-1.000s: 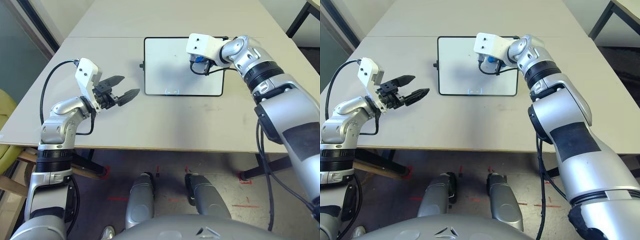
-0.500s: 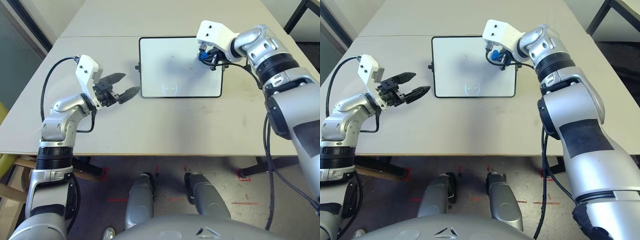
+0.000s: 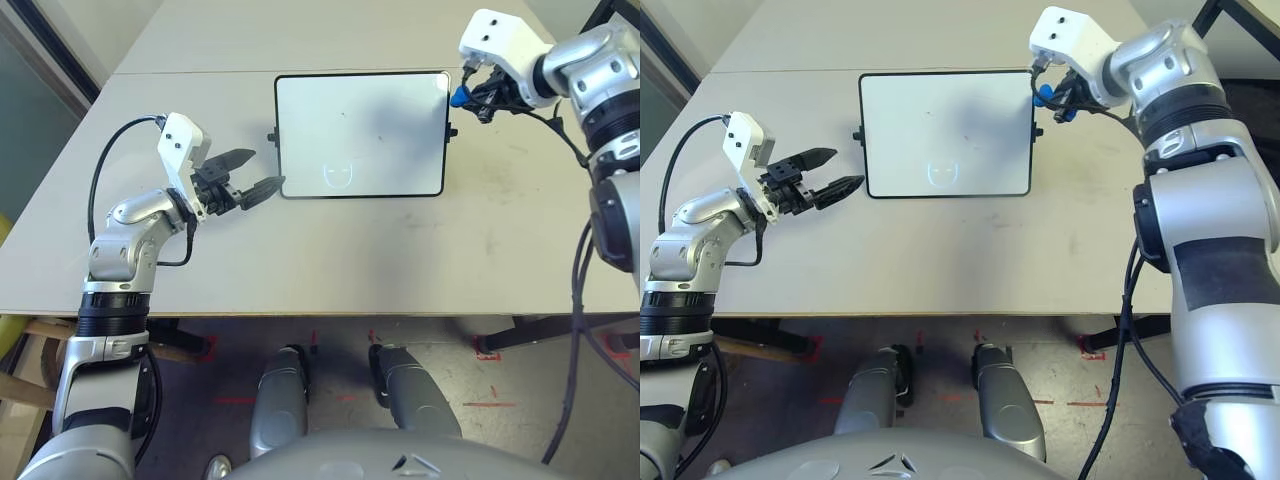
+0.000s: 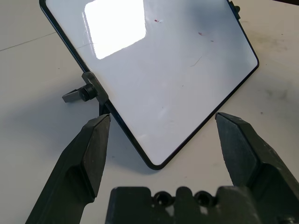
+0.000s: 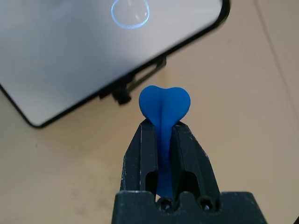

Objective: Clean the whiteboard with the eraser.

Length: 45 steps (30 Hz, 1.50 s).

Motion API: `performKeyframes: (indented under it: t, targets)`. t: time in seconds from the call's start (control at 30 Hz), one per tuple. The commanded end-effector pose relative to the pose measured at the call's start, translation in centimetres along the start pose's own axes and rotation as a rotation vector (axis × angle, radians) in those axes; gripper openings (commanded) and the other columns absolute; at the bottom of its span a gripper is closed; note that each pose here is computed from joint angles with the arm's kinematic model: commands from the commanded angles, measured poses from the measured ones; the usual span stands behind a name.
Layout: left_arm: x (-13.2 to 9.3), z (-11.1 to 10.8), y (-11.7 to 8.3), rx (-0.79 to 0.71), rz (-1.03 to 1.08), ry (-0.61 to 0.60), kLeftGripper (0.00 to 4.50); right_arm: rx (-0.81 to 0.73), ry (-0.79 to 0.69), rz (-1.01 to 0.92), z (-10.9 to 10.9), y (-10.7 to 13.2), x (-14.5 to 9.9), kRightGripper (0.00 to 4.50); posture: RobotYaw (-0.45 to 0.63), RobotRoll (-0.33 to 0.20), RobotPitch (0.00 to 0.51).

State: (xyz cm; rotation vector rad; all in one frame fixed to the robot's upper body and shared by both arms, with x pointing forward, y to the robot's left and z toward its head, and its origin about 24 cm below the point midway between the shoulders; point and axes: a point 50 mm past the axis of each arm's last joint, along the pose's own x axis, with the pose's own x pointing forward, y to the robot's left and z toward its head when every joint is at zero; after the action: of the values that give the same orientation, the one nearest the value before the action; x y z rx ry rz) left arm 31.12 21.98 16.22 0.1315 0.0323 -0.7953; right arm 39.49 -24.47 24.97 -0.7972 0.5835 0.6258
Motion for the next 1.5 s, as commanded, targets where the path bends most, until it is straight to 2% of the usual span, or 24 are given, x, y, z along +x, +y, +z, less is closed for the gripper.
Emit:
performKeyframes:
  t: [0.03,0.3,0.9,1.0,1.27,1.3,1.5]
  targets:
    - [0.2,-0.1,-0.1,0.005,-0.013,0.009,4.5,0.119,0.051,-0.023,-2.3,-0.1,-0.1,0.16,-0.15,0.0,0.161]
    - [0.2,0.0,0.0,0.008,-0.016,0.011,4.5,0.339,0.11,-0.109,-6.4,0.8,1.5,0.16,-0.15,0.0,0.165]
    - [-0.3,0.3,0.4,0.02,-0.006,0.022,4.5,0.441,0.14,-0.073,-7.9,3.3,4.4,0.16,-0.14,0.0,0.168]
    - [-0.4,0.4,0.4,0.022,-0.004,0.024,4.5,0.397,0.159,-0.085,-8.1,3.3,4.4,1.19,-0.14,0.0,0.167]
    - [-0.6,0.6,0.6,0.028,0.002,0.024,4.5,0.423,0.074,-0.083,-7.2,2.4,3.5,4.26,-0.13,0.0,0.163]
    - [-0.6,0.6,0.6,0.03,0.004,0.024,4.5,0.431,0.048,-0.081,-7.0,2.2,3.2,4.47,-0.13,0.0,0.162]
    - [-1.3,2.0,1.3,0.029,0.083,-0.06,4.5,0.447,-0.185,-0.134,-6.1,0.6,1.4,4.47,-0.1,0.0,0.167]
